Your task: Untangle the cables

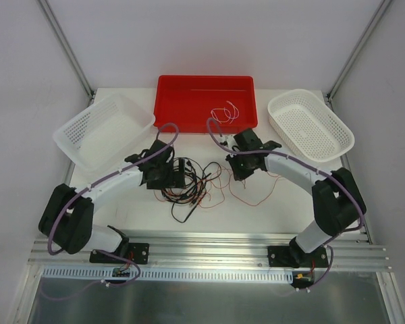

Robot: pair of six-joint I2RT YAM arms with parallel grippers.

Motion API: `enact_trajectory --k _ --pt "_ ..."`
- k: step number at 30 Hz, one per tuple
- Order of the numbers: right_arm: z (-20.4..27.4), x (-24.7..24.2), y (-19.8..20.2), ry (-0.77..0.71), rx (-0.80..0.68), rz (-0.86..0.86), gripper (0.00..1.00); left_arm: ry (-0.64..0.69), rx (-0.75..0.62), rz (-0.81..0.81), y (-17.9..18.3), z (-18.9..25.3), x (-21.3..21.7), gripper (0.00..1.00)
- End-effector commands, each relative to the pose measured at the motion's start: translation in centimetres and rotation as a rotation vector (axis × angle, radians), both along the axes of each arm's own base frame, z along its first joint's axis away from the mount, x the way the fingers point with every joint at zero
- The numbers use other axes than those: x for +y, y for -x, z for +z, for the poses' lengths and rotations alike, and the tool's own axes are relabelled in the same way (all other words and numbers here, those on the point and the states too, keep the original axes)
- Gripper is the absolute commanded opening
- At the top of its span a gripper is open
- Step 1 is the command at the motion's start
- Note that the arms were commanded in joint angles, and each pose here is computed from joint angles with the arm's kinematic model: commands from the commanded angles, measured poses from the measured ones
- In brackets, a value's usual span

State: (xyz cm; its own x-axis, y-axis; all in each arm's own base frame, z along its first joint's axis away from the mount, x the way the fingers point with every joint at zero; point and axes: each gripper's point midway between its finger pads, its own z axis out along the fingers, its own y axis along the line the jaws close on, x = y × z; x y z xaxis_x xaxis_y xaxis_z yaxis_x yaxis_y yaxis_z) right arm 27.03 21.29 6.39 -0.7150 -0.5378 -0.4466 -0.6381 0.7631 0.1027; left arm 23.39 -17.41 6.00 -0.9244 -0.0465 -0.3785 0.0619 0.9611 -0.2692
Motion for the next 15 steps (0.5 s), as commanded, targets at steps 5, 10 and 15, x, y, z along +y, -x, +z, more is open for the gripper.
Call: enact_trajectory --k 5,10,15 --pt "12.5 -2.1 0.1 -0.070 -0.247 -0.019 0.01 -0.080 0.032 0.029 -1.4 -2.5 0.4 0.99" --pt "21.5 -5.0 1.5 -0.162 -0.392 -0.060 0.01 -0.121 0.079 0.051 -1.2 -4.2 1.3 0.99" --pt "32.2 -8.7 3.2 -0.308 -0.677 -0.181 0.01 -0.139 0.122 0.082 -0.7 -5.4 2.4 0.99"
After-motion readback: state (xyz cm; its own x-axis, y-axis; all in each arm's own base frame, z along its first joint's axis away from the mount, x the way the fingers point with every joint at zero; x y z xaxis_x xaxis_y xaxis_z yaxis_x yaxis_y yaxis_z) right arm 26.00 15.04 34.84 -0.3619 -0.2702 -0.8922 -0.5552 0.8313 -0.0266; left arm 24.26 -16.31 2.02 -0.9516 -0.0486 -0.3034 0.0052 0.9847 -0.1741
